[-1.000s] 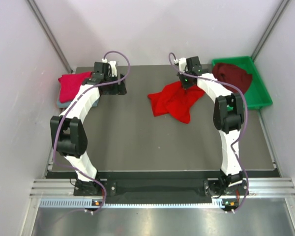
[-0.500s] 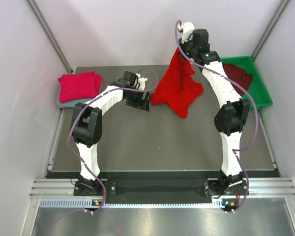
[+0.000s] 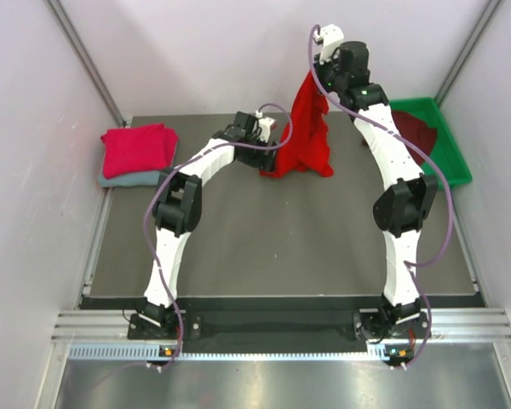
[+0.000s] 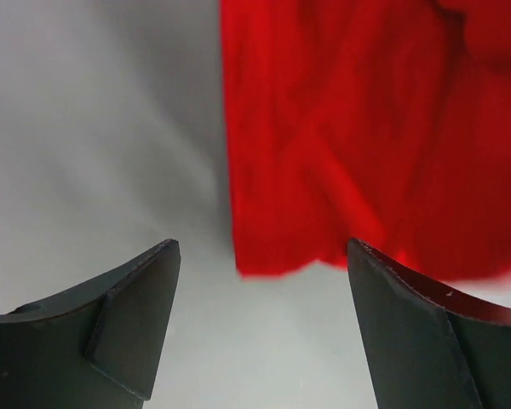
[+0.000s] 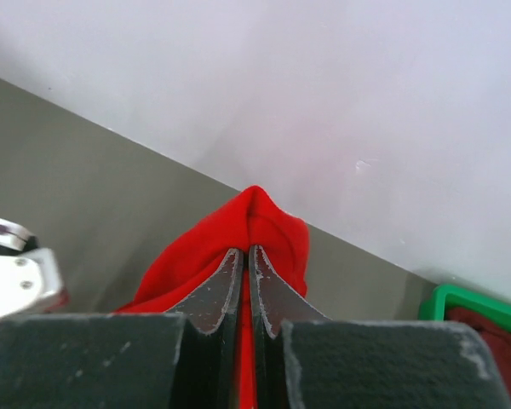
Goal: Fold and stack the t-shirts
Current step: Flatten the tshirt out
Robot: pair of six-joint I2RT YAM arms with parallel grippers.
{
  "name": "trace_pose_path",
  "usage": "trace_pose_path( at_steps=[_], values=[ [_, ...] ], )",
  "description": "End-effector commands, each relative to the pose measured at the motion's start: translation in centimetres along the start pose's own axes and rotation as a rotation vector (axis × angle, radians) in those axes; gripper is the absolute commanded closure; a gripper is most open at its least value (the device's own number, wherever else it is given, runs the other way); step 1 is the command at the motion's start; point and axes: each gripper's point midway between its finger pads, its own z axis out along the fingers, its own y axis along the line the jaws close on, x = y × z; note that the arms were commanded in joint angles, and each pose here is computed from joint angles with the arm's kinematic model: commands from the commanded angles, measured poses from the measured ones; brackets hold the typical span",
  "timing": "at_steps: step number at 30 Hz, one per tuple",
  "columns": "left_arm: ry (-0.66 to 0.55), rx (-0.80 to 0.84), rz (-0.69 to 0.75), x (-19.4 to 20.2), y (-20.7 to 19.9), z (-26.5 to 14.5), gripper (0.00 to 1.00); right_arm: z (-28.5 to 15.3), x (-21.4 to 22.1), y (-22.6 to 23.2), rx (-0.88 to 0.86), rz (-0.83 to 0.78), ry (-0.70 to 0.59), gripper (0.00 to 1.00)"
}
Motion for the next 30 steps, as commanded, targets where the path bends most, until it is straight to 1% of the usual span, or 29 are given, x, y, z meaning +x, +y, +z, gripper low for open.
trace_pose_path(
  at_steps=[1,4,6,8,9,10,11,12,15,17,18,20,25,28,30],
  values=[
    [-0.101,0.005,0.096,-3.8,-1.3,0.8,0.17,-4.2,-7.5,-1.3,0.048,-0.017,-0.175,1.0],
    [-0.121,0.03,0.097,-4.4,-2.3,0.9,0.21,-4.1,-7.1,-1.3,0.05,-0.021,-0.166,1.0],
    [-0.111,0.032,0.083,-4.1,-2.3,1.0,0.24,-3.9,-6.9,-1.4,0.053,-0.018,-0.162,1.0],
    [-0.086,0.041,0.081,-3.1,-2.4,1.3,0.32,-3.8,-7.0,-1.4,0.054,-0.017,-0.165,1.0],
    [-0.07,0.047,0.084,-2.5,-2.4,1.5,0.38,-3.7,-6.9,-1.3,0.051,-0.016,-0.164,1.0],
    [-0.06,0.058,0.081,-2.1,-2.5,1.5,0.62,-3.6,-6.9,-1.3,0.052,-0.016,-0.164,1.0],
    [-0.053,0.066,0.077,-1.9,-2.6,1.4,0.79,-3.6,-6.9,-1.3,0.054,-0.019,-0.163,1.0],
    [-0.037,0.073,0.065,-1.6,-2.7,1.2,0.99,-3.4,-6.8,-1.2,0.054,-0.019,-0.162,1.0],
    [-0.056,0.071,0.05,-2.3,-2.7,-0.7,1.0,-3.4,-6.8,-1.5,0.066,-0.022,-0.163,1.0],
    [-0.072,0.057,0.043,-2.7,-1.9,-2.0,1.0,-3.4,-6.7,-1.6,0.073,-0.031,-0.16,1.0],
    [-0.098,0.053,0.046,-3.6,-1.9,-3.5,1.0,-3.6,-7.0,-1.8,0.083,-0.034,-0.164,1.0],
    [-0.108,0.029,0.034,-3.6,-0.8,-4.8,1.0,-3.9,-7.3,-2.1,0.094,-0.044,-0.168,1.0],
    [-0.176,-0.027,0.021,-5.4,1.2,-10.4,1.0,-5.0,-8.6,-2.4,0.112,-0.057,-0.195,1.0],
    [-0.184,-0.023,0.027,-5.4,1.0,-11.7,1.0,-5.3,-8.9,-2.4,0.114,-0.065,-0.199,1.0],
    [-0.152,0.029,-0.024,-4.3,0.1,-11.0,0.61,-5.1,-8.7,-2.5,0.114,-0.066,-0.194,1.0]
  ],
)
